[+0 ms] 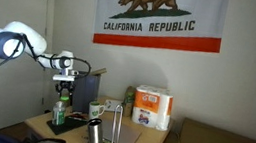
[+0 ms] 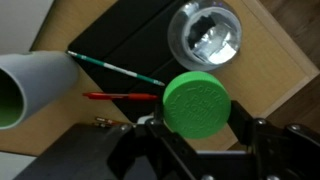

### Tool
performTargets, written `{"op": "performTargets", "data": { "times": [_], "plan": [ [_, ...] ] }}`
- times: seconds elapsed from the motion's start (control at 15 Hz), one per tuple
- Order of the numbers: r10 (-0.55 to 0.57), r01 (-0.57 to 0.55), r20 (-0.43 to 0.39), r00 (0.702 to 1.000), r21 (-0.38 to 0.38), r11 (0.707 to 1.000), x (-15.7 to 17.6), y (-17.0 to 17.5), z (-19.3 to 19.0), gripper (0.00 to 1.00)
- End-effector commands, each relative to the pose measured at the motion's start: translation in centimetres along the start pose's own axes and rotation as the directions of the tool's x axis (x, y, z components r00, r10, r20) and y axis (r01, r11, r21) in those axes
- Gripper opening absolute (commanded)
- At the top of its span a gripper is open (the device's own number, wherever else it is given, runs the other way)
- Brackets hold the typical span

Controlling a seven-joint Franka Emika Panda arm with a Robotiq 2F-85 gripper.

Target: Remove the flask and the bottle from the back pack and put the green lid on the bottle

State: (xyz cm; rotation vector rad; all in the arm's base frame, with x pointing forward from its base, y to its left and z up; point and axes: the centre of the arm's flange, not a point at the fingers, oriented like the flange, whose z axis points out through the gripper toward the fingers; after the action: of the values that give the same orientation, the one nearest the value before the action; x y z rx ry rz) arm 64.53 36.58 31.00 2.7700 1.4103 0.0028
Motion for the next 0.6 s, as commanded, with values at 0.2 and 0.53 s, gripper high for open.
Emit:
{"op": "performTargets", "data": {
  "times": [0.2, 0.53],
  "plan": [
    [0.143, -0.143, 0.013, 0.99, -0.02, 0.99, -3.0, 3.0, -2.1, 0.4],
    [0.191, -0.191, 0.032, 0.981, -0.014, 0.982, -3.9, 1.6, -2.2, 0.4]
  ]
}}
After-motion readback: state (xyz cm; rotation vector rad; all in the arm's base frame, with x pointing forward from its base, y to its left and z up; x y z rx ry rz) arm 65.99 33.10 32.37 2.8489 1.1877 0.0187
